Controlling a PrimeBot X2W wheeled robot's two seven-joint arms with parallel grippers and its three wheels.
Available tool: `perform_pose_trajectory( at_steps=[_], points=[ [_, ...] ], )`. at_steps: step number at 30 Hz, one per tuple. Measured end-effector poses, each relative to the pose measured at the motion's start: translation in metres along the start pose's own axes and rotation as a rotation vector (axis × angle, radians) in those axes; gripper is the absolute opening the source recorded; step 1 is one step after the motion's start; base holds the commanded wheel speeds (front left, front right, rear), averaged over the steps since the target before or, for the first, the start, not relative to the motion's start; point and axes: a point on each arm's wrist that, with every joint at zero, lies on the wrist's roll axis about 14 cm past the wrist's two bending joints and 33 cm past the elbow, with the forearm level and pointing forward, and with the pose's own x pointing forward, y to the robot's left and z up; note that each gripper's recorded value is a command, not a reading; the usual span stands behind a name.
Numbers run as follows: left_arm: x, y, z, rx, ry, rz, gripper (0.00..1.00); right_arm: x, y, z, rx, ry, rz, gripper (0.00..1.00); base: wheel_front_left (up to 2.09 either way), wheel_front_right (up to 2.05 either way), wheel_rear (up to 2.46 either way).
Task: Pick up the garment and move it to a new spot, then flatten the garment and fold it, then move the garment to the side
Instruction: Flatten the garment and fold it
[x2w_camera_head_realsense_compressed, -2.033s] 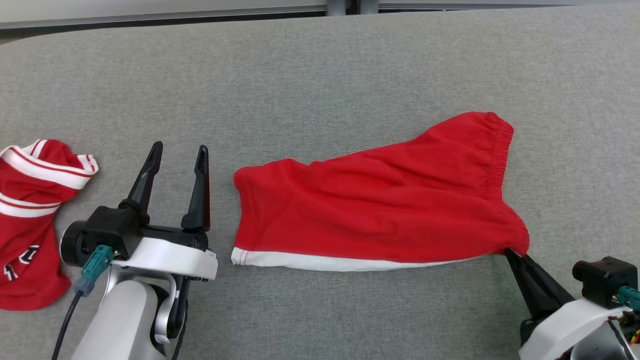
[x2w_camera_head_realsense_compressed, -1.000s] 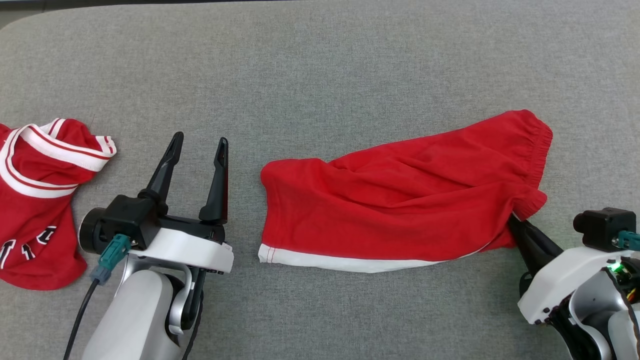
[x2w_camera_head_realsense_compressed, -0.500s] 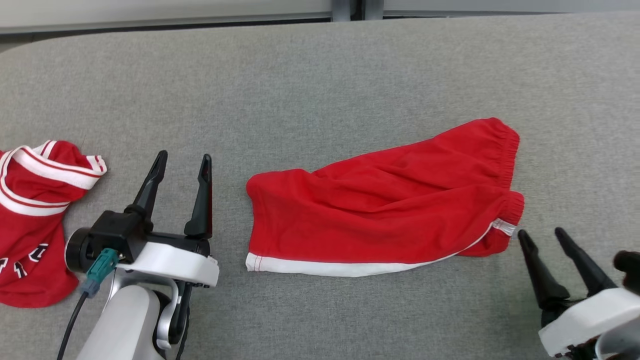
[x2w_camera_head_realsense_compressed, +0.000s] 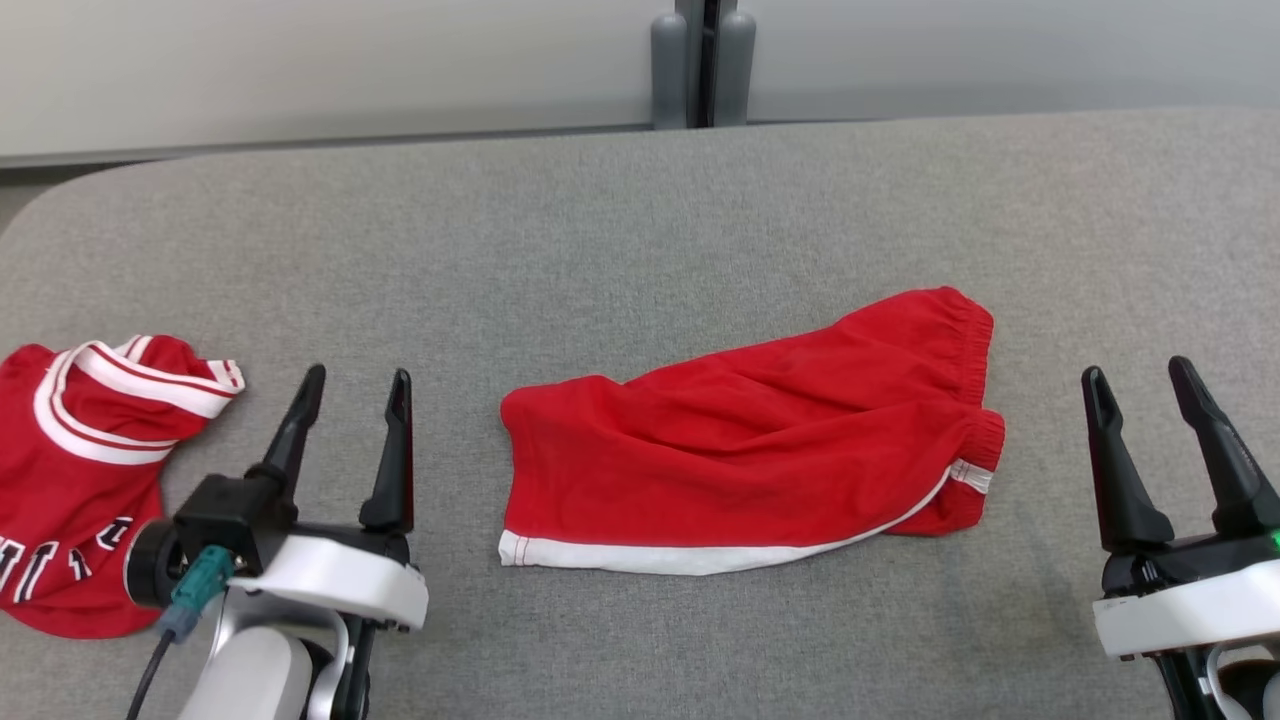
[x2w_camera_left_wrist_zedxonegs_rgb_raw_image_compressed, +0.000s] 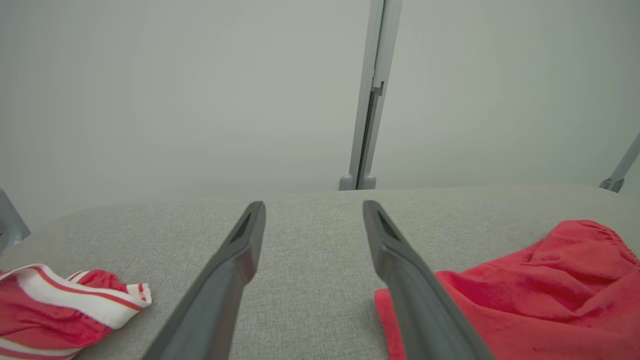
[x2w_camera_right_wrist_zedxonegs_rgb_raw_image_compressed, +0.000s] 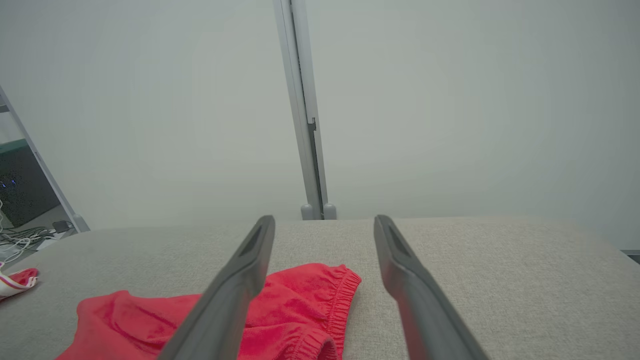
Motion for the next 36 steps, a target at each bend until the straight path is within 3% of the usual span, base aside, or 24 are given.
perform_pose_trajectory(
  at_steps=[11, 24, 36],
  points=[
    [-0.039, -0.003, -0.006, -0.005, 0.046, 0.001, 1.00, -0.020, 0.010, -0.006, 0.014, 0.019, 0.001, 1.00, 0.00, 0.00, 0.00],
    [-0.041, -0.008, -0.006, 0.003, 0.066, -0.015, 1.00, -0.023, 0.012, -0.008, 0.025, 0.028, -0.002, 1.00, 0.00, 0.00, 0.00],
    [-0.063, -0.058, -0.099, -0.102, 0.446, -0.157, 1.00, -0.025, 0.009, -0.029, 0.057, 0.085, -0.025, 1.00, 0.00, 0.00, 0.00]
  ],
)
